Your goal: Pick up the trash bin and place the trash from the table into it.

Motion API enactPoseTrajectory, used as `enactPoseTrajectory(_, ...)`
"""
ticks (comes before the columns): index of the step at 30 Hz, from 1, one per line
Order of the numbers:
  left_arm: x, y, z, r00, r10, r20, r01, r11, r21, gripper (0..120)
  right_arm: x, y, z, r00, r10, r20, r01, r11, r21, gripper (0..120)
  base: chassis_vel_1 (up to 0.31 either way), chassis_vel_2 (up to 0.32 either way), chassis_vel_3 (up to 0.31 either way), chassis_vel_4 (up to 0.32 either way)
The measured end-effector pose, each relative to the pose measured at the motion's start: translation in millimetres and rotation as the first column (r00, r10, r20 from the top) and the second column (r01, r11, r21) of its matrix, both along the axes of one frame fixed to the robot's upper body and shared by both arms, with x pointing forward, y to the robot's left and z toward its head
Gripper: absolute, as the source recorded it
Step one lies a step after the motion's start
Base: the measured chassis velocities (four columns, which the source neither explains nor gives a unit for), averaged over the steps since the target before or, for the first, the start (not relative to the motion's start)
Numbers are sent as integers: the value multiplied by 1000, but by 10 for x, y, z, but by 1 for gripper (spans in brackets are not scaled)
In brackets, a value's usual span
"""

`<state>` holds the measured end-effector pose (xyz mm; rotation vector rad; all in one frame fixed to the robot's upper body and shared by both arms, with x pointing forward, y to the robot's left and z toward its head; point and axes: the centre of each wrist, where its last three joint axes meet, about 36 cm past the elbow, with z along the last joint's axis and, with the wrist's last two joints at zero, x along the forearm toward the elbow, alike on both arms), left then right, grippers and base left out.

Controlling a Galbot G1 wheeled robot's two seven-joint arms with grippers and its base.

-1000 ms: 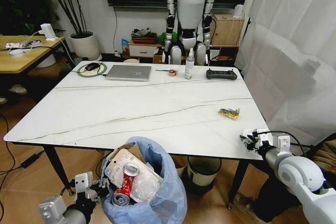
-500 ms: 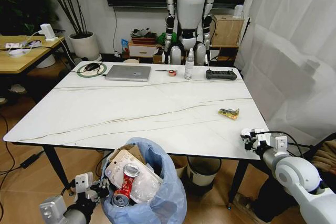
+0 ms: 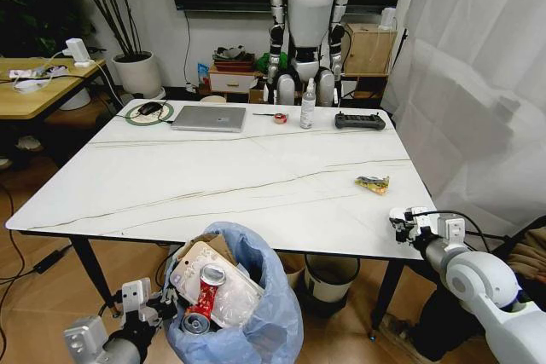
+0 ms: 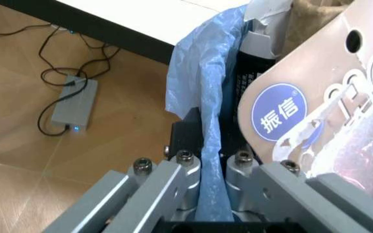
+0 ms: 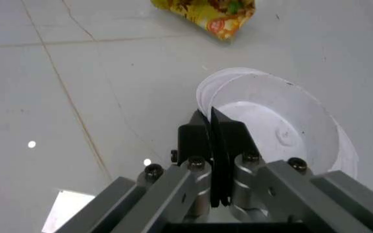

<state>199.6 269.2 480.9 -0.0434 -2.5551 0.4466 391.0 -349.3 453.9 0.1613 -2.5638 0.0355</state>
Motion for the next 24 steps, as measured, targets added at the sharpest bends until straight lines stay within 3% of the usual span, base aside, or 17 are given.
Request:
enactPoseTrajectory(8,-2,-4,-15,1000,3,-4,-3,1000,-4,0,-50,94,204,995,55,85,-62,995,83,0,0,0,0,0)
enactPoseTrajectory(11,-2,-4,-15,1000,4,-4,-4,1000,-6,0,-131,201,423,974,127,186,-157,974,161,0,0,0,0,0)
enactPoseTrajectory(15,-3,8,-12,1000,7,-6,-7,1000,-4,0,-299,513,662,916,236,325,-332,901,279,0,0,0,0,0)
enactPoseTrajectory(16,-3,8,-12,1000,7,-6,-7,1000,-4,0,-299,513,662,916,236,325,-332,901,279,0,0,0,0,0)
enactPoseTrajectory(22,20,26,11,1000,17,1,-17,1000,-6,0,-646,1120,841,821,367,437,-552,703,448,0,0,0,0,0)
enactPoseTrajectory(24,22,26,11,1000,19,2,-19,1000,-7,0,-685,1165,860,815,376,441,-566,681,464,0,0,0,0,0)
